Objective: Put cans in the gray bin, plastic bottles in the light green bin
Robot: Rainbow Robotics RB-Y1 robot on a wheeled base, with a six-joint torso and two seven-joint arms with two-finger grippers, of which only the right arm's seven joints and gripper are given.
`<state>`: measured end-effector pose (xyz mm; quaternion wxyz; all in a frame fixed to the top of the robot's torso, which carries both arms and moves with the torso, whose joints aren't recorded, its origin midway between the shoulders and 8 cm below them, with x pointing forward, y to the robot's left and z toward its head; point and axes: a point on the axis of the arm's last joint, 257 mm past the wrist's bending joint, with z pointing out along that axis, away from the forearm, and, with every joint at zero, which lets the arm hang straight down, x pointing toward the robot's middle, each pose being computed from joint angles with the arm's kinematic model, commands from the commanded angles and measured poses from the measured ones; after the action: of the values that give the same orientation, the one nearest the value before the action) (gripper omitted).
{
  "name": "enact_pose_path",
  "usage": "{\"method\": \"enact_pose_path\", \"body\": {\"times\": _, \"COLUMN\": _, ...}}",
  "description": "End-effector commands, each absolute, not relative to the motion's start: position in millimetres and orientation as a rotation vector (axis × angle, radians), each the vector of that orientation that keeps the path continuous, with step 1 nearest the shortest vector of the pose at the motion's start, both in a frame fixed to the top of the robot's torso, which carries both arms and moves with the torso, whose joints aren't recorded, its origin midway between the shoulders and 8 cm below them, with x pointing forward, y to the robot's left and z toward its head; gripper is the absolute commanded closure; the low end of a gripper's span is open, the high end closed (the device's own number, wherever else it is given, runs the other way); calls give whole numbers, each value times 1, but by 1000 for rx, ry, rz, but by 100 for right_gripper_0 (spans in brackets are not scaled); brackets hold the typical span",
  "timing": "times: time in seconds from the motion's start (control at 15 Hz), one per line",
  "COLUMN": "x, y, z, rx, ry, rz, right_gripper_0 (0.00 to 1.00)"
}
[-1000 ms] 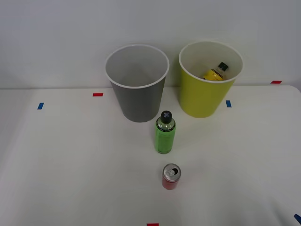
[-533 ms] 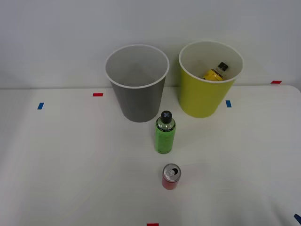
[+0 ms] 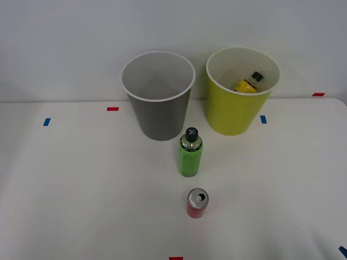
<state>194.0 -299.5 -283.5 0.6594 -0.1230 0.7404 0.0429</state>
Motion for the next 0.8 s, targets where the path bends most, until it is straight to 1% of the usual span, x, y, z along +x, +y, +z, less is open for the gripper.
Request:
{"method": "enact_pose_path", "body": {"times": 0.07, "x": 194, "y": -300, "z": -283, "rx": -278, "ry": 1676, "rz": 97, "right_gripper_0": 0}}
{"method": "enact_pose_path", "body": {"times": 0.8, "x": 194, "y": -300, "z": -283, "rx": -278, "ry": 1676, "rz": 97, "right_gripper_0": 0}}
